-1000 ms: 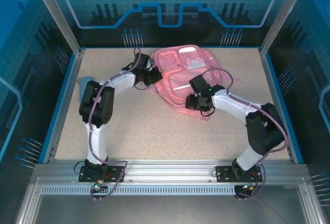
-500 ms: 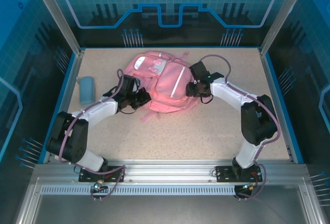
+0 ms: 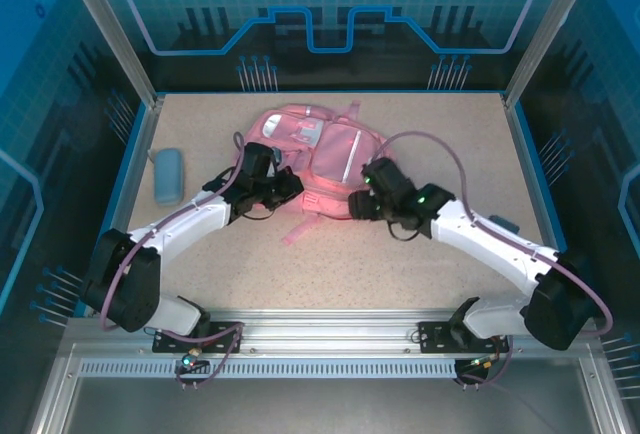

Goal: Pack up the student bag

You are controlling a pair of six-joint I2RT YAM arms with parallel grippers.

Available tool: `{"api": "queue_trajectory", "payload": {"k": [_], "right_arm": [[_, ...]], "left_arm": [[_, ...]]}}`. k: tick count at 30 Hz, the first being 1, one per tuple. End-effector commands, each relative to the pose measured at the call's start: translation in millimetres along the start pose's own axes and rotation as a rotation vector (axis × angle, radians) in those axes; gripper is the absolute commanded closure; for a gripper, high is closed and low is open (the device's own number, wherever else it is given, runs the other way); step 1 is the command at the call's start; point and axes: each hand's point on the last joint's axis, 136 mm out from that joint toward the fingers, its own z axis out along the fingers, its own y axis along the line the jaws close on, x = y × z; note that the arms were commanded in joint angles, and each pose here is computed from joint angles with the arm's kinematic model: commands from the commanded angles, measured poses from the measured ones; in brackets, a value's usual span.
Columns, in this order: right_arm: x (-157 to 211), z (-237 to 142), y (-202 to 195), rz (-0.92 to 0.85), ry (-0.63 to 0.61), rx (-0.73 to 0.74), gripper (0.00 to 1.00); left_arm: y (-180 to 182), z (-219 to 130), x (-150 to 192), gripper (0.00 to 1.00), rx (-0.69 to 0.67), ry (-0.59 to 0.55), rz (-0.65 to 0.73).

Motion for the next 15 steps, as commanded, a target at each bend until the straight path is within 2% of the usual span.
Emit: {"api": "queue_trajectory", "payload": {"k": [1,5,8,11,15], "right_arm": [[16,9,27,0.016,-0.037,-0.023,0.45],[32,31,62,-0.028,-0.041,-0.075,0.48],[37,54,76,0.010,-0.052,-0.122,0.52],[32,70,84,0.020,-0.086,-0.136,0.55],[27,87,82,0.043,-0.107,-0.082,0.60]], "left_arm": [[-42,-10,-12,1.00,0.113,-0.034,0.018],[-50,-12,-15,1.00,0.127,-0.046,0.009],[-56,-14,-17,1.00,0.129,-0.046,0.018],[-62,-16,-18,1.00,0.130,-0.047,0.022],[-65,-18,-19,1.00,0.128,-0.048,0.028]]}}
